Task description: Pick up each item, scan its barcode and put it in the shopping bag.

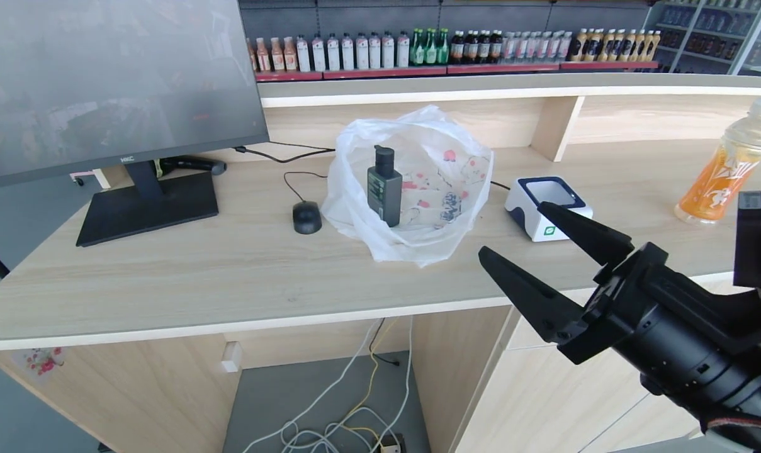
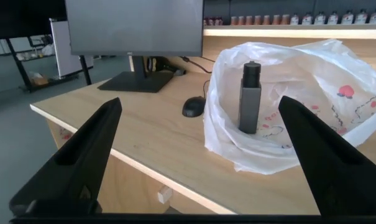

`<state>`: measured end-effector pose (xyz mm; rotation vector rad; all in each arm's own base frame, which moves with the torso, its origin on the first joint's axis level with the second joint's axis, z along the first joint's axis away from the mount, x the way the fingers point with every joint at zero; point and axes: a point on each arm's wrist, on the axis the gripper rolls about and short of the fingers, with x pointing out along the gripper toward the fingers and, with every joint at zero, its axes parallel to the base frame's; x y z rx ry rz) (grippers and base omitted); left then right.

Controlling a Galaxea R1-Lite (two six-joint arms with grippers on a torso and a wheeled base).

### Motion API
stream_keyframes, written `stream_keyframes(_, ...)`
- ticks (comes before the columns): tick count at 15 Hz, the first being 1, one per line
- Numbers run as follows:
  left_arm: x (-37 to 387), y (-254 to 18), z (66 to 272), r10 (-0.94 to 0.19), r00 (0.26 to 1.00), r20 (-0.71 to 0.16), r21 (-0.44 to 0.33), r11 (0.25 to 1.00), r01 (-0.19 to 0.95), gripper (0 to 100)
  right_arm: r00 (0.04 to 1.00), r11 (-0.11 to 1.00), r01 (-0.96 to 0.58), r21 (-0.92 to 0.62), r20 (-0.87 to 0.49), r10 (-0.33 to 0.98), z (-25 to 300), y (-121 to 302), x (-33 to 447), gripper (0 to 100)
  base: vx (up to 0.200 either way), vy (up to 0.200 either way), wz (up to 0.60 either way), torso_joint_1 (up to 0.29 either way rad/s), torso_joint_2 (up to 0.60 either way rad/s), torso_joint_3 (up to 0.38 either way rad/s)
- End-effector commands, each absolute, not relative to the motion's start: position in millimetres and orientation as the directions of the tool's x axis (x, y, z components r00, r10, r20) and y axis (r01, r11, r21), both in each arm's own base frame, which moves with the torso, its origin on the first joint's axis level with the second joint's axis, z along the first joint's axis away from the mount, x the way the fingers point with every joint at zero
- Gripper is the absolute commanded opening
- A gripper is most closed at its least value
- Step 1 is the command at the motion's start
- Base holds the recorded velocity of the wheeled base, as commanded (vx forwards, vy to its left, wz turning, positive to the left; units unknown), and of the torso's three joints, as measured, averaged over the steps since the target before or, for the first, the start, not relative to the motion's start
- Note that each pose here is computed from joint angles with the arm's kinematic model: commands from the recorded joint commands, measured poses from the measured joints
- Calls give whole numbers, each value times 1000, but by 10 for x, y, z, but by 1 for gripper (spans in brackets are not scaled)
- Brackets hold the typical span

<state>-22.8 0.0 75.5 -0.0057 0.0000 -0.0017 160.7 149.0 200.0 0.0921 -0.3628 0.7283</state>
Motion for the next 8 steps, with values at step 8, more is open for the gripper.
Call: stream_keyframes(8, -228, 0, 755, 0, 1000, 0, -9, 1000, 0, 100, 706, 741, -669, -51, 267, 656, 1790, 1533, 1641, 100, 0, -200, 0, 12, 4, 5)
